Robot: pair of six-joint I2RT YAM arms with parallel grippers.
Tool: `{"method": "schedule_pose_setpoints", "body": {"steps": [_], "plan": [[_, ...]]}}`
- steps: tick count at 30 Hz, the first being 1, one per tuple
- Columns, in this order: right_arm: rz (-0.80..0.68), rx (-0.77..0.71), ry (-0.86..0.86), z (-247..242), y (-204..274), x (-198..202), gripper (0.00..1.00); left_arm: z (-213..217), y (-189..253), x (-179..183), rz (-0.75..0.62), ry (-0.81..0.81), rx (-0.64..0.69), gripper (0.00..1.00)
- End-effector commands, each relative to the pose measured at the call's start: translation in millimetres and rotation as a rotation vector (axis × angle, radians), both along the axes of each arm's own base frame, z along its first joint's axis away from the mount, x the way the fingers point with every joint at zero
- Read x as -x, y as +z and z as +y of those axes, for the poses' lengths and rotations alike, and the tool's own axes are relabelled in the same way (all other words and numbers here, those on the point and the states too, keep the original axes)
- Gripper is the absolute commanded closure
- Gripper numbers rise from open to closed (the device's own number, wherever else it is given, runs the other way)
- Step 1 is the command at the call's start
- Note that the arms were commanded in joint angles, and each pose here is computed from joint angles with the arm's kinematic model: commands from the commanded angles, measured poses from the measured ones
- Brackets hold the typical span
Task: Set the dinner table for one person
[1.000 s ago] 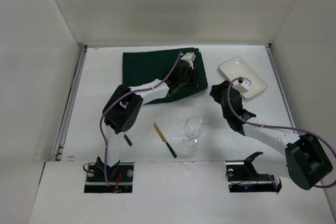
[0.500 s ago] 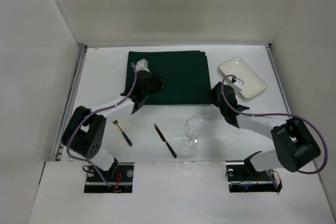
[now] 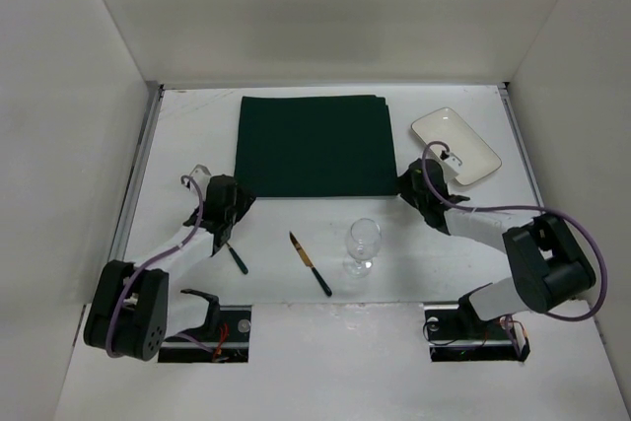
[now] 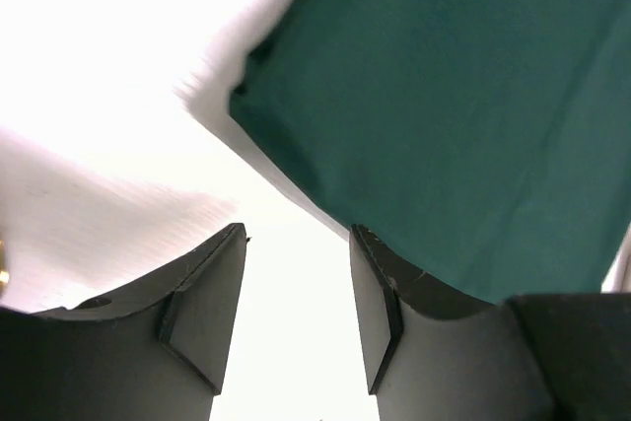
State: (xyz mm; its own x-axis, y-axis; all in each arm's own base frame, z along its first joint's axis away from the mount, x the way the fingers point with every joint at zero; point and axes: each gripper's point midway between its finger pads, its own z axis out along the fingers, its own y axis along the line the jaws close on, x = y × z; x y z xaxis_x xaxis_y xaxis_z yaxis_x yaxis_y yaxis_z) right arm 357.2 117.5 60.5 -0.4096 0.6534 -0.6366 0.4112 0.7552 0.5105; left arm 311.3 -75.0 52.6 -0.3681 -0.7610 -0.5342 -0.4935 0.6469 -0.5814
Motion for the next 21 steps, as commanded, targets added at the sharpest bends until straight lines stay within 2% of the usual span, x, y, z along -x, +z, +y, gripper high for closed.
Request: {"method": "schedule_pose_setpoints", "body": {"steps": [1,9,21], "plan": [[0.012,-0.046,0.013,8,-2,0,0.42,13,-3,-1,0.001,0.046,-0.018,0.56],[0.034,-0.096,0.030,13,-7,-1,0.42,20,-19,-12,0.034,0.061,-0.040,0.56],[0.034,-0.150,0.073,27,-11,-9,0.57,36,-19,-27,0.001,0.124,-0.039,0.57]]}}
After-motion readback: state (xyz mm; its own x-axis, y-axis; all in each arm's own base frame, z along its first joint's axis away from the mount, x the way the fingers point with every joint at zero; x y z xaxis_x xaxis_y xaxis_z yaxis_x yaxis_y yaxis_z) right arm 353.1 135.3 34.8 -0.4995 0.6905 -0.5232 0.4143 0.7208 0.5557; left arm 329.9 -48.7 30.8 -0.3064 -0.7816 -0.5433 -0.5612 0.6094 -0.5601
